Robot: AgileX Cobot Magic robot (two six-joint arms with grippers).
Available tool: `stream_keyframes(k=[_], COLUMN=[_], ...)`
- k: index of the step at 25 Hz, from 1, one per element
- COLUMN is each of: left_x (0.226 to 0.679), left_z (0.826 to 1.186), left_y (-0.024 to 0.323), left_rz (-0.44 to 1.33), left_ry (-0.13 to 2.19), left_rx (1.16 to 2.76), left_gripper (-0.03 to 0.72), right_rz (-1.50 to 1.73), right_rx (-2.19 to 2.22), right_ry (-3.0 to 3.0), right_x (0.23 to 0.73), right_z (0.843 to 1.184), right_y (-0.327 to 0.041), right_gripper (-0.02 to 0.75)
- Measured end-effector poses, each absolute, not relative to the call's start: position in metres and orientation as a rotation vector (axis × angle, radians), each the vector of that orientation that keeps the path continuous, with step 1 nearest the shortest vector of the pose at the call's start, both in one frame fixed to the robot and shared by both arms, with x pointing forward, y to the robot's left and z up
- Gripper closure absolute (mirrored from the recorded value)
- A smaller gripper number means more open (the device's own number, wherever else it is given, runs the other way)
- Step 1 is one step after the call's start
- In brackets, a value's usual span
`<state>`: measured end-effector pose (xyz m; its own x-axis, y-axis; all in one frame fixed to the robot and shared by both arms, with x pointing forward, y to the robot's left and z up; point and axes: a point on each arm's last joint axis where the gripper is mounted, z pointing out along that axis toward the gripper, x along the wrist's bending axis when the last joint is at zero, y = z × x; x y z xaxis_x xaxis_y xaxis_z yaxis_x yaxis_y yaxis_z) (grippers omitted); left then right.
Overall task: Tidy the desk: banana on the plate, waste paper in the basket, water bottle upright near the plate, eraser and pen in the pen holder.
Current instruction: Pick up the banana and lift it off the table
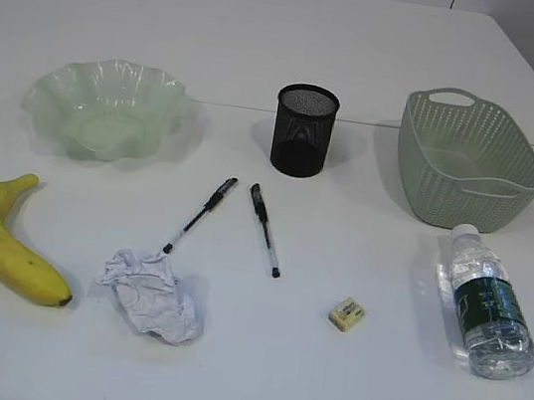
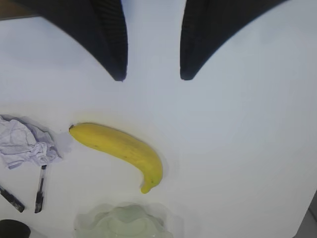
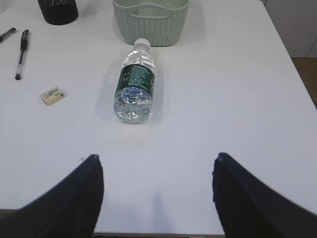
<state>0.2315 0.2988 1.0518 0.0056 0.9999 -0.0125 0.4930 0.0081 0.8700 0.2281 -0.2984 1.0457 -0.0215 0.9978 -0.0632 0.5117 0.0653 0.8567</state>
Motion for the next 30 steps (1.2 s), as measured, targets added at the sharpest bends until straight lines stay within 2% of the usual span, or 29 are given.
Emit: stream_keyframes(k=[13, 20, 27, 30], left_x=[0.232, 0.240, 0.274, 0.291], left_z=[1.053, 1.070, 1.094, 1.105], left_y=[0.299, 0.299, 0.300, 0.300], left_rz=[0.911, 0.920, 0.869, 0.855], left_ry=[1.569, 1.561, 1.617, 1.635], left_rx=[1.567, 1.557, 1.608, 1.624], left_gripper=[0.445, 0.442, 0.326, 0.307], right_rz=[0.901, 0.964, 0.975, 0.989], right_rx=[1.516, 1.502, 1.552, 1.576], right_ry=[1.576, 1.504, 1.540, 1.547], right_x=[0.228, 0.243, 0.286, 0.308], right_z=[1.053, 1.064, 1.078, 1.086], right_y=[-0.298, -0.299, -0.297, -0.296], right_gripper=[0.223, 0.223, 0.223, 0.223])
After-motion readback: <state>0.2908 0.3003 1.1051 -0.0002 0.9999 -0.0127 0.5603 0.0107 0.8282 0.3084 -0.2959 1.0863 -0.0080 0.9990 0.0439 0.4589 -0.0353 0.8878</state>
